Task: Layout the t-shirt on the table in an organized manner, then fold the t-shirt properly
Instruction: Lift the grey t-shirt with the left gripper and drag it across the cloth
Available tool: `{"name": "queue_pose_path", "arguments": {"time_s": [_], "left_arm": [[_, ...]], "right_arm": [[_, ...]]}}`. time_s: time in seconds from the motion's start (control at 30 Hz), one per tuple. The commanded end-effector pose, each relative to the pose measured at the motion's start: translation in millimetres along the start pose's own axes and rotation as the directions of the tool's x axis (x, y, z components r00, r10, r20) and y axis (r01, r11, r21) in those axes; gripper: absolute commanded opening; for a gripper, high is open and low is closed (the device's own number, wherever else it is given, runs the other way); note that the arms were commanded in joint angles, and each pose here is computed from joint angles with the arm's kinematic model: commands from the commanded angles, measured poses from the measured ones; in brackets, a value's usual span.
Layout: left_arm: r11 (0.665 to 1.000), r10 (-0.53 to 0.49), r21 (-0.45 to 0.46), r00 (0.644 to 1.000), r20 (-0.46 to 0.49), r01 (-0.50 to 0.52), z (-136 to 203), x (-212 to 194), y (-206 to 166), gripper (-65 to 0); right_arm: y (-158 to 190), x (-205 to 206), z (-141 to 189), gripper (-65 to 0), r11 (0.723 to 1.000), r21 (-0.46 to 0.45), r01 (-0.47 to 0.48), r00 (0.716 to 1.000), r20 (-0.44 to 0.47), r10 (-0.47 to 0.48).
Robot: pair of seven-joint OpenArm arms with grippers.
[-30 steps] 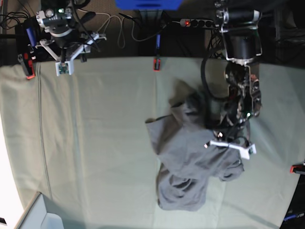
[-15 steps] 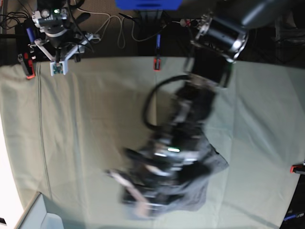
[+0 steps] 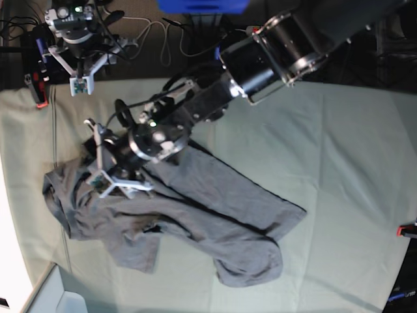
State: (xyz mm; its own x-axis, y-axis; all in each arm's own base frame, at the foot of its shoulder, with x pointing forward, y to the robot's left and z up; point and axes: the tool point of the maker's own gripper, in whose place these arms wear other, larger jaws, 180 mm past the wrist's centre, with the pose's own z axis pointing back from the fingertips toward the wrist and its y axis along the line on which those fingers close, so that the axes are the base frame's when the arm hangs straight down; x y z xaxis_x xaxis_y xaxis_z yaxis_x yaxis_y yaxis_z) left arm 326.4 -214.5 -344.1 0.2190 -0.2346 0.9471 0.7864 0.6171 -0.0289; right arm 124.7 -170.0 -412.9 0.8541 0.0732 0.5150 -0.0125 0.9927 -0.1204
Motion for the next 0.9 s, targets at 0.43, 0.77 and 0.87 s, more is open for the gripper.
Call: {"name": "queue_pose_path", "arguments": {"time_s": [0.43,0.77,0.87], "left_arm": [[0.570,0.452,0.686,0.869,0.199,-0.453,158,-110,285,-28.8],[0.448,0.608,0.734,0.776,0.169,-0.511,151,-157,307,-28.8],[0.444,0.630,0.734,0.762,0.151,-0.513,143,-161,307,-29.1]], "right_arm": [[3,7,3,-38.9,1.000,0.007,0.008,1.000,0.030,-0.008],[4,7,3,-38.9,1.000,0.009,0.009,1.000,0.030,-0.009],[4,7,3,-38.9,1.000,0.009,0.009,1.000,0.030,-0.009]]}}
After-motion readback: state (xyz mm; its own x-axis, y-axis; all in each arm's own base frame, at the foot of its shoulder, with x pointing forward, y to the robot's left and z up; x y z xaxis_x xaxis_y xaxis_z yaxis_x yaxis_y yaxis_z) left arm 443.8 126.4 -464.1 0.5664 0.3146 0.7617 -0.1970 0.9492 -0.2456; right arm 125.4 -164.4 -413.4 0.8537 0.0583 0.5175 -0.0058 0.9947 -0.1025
